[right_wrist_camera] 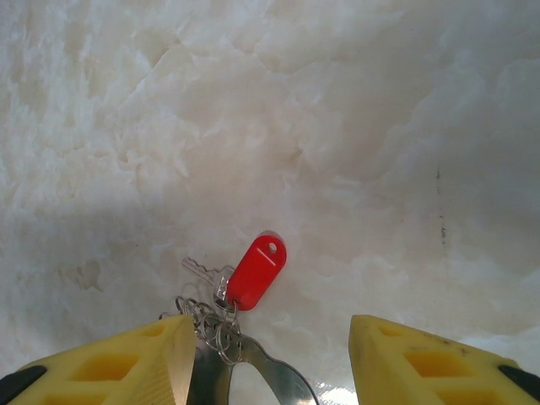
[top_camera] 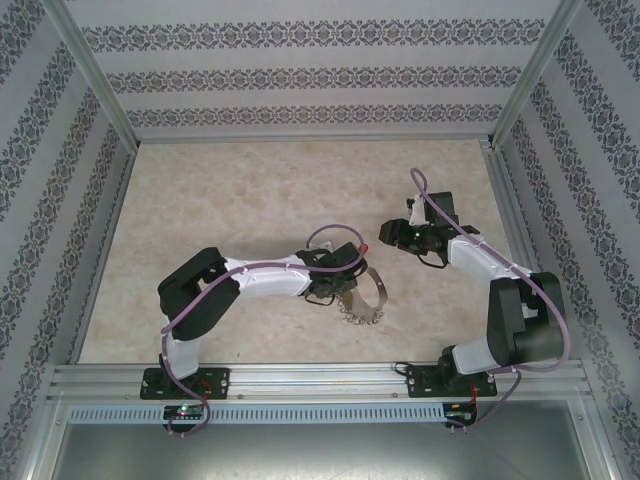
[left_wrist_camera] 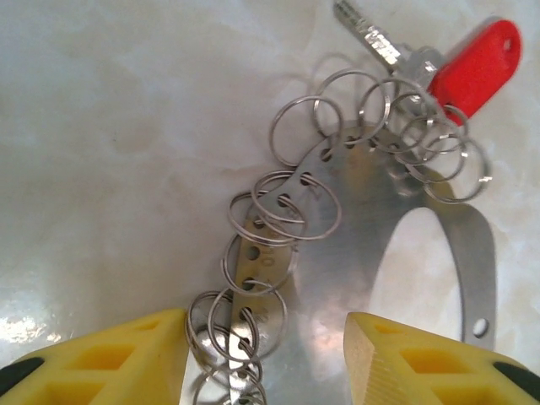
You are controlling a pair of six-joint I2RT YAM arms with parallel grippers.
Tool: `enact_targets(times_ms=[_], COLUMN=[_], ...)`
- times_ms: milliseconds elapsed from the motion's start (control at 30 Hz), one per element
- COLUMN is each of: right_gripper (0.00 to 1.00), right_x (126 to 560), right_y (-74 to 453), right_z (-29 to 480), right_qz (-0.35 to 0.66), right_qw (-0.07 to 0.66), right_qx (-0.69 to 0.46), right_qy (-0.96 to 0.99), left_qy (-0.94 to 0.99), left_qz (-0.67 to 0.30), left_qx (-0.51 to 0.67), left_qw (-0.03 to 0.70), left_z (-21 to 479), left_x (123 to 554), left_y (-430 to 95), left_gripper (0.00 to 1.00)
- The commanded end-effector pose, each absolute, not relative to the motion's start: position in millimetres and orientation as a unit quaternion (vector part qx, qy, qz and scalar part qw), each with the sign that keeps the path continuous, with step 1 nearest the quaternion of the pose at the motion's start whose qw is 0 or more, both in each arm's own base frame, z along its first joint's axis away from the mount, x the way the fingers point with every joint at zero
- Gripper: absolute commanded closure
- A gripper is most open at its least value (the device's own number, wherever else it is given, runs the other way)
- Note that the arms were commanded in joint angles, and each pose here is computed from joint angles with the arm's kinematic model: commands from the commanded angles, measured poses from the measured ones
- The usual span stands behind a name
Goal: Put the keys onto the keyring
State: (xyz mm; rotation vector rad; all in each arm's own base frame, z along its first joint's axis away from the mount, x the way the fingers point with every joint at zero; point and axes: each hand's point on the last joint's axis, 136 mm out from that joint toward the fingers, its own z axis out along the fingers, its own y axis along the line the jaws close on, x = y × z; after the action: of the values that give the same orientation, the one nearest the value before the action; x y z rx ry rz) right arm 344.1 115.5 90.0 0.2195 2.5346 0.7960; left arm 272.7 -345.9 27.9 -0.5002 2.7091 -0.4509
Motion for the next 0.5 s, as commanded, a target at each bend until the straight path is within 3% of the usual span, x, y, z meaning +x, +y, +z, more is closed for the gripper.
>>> enact_targets(times_ms=[0, 200, 400, 467], right_gripper=[0.48, 0.48, 0.48, 0.48], right_x=[349, 349, 346, 345], right_y=[115, 116, 120, 121], right_z=[95, 100, 107, 108], right_qz=[0.297, 0.303, 0.32, 0.324], right_qw=[0.245, 0.248, 0.251, 0.251], right_qx=[0.076, 0.078, 0.079, 0.079], right_qy=[0.92, 0.917, 0.91, 0.909], left_qy=[0.96, 0.961, 0.965, 0.966], left_qz=[-0.13, -0.118, -0.087, -0.077], left_qx=[-0.181, -0.178, -0.142, -0.118], left_qw=[0.172, 0.178, 0.205, 0.218], left_z=[21, 18, 26, 33], left_x=[269, 270, 279, 286], left_y=[-339, -335, -324, -321], left_gripper=[0.53, 0.71, 0.98, 1.0])
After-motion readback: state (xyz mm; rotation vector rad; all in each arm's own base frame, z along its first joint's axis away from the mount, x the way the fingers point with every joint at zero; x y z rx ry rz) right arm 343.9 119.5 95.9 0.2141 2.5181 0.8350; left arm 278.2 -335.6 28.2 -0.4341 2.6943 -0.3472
